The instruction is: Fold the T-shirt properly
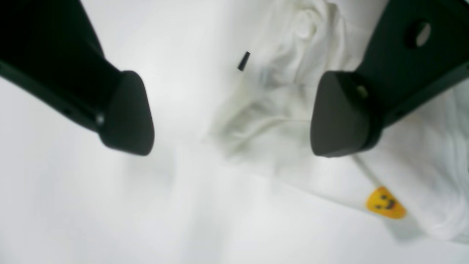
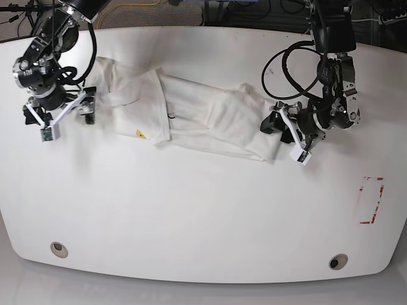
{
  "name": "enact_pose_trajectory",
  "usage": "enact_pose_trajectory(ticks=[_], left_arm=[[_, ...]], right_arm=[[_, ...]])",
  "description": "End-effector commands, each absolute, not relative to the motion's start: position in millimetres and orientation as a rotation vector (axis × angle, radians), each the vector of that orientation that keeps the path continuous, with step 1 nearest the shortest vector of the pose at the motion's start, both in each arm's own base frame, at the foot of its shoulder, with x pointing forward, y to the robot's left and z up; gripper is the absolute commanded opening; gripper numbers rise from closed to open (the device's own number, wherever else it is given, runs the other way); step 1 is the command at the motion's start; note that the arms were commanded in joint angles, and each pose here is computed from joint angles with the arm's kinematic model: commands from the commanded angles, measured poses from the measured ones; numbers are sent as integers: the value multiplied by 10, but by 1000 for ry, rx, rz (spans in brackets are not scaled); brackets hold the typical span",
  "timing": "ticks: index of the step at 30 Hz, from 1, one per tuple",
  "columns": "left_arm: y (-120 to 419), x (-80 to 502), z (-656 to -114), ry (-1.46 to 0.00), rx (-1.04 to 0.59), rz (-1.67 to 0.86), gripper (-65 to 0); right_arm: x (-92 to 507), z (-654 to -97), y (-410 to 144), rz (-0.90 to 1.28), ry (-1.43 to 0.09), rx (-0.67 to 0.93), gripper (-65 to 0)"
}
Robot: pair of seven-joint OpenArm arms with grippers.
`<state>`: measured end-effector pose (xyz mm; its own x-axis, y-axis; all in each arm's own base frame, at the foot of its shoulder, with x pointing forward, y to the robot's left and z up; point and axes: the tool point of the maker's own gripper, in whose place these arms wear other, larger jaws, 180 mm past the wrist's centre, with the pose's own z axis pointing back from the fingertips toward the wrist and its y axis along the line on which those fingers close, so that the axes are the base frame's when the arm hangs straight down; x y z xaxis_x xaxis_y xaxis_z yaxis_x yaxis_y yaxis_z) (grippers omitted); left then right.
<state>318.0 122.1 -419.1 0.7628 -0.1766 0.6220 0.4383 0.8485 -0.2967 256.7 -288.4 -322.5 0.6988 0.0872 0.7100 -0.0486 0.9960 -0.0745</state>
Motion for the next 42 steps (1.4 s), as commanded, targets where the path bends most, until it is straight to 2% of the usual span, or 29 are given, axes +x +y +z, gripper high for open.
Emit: enact_pose_trajectory(ticks=[1, 9, 18, 27, 36, 42], left_arm=[[1423, 3029, -4371, -517, -376, -359, -271], [1543, 3012, -4370, -511, -353, -362, -271], [1599, 2966, -4392, -500, -340, -363, -271], [1599, 2918, -4424, -489, -342, -361, -271], [1596, 2911, -4427, -489, -344, -362, -271], [1598, 2911, -4428, -488, -343, -362, -271]], right_arm=[[2533, -3088, -3102, -42, -855, -6, 0], [2177, -3293, -3435, -294, -827, 174, 0], [1978, -3789, -3289, -399, -730, 342, 0], [1991, -3928, -3031, -411, -709, 411, 0], [2145, -4052, -2529, -346, -671, 511, 0], [2317, -4034, -2300, -303, -710, 550, 0]])
